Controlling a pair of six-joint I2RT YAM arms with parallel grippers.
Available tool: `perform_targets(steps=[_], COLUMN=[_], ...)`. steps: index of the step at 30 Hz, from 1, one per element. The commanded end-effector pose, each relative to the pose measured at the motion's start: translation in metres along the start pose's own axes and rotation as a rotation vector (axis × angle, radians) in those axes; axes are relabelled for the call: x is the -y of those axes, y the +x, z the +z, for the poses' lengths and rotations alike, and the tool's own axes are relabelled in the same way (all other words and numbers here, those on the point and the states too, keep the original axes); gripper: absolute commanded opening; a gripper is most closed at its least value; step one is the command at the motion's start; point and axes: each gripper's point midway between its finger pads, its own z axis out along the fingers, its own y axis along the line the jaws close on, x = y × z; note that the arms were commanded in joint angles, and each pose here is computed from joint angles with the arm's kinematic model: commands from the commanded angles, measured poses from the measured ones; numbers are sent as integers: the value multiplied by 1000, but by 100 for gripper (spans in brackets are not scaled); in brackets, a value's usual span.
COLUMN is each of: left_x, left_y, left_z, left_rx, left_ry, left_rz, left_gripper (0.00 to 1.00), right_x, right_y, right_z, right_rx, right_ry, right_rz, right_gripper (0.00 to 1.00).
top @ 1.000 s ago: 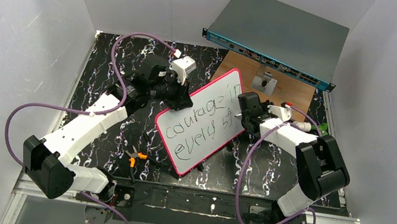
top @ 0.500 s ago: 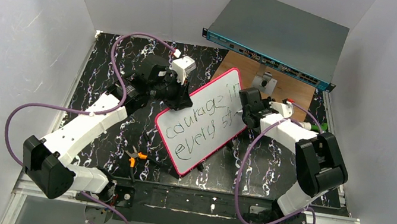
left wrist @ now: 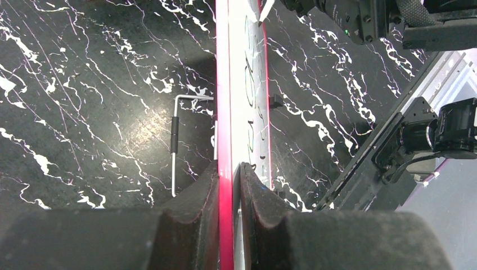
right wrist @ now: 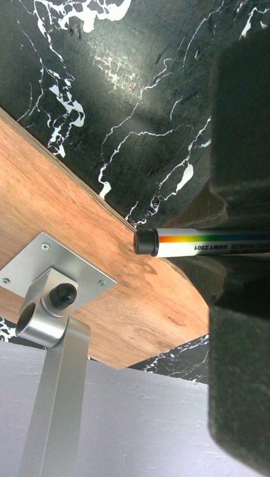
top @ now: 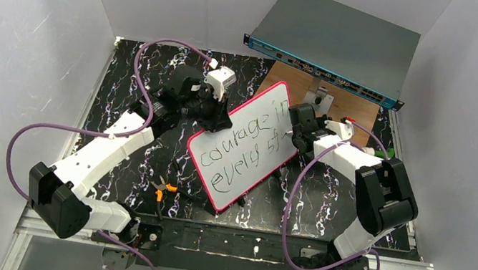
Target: Write a sentence on the whiteboard
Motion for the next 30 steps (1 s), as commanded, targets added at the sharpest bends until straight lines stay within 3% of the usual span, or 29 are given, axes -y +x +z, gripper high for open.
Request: perform_targets(steps=[1,9,22,30], left_x=[-4,-4,-3,-2], left_y=[-19,-19,-18,-14], left_z=[-3,-4,-4,-6], left_rx=[45,45,40,34], left_ry=[-23,-24,-21,-17], left_rz=[69,68,68,65], left_gripper=[0,0,0,0], right_x=[-17,-13,33,23], right_y=[8,17,18,-1], right_z=[-8,-12,-7,5], right_rx=[-17,-41,-26,31], right_ry=[-60,-69,12,4], right_rz=[39,18,-27,12], right_gripper=[1,1,1,1])
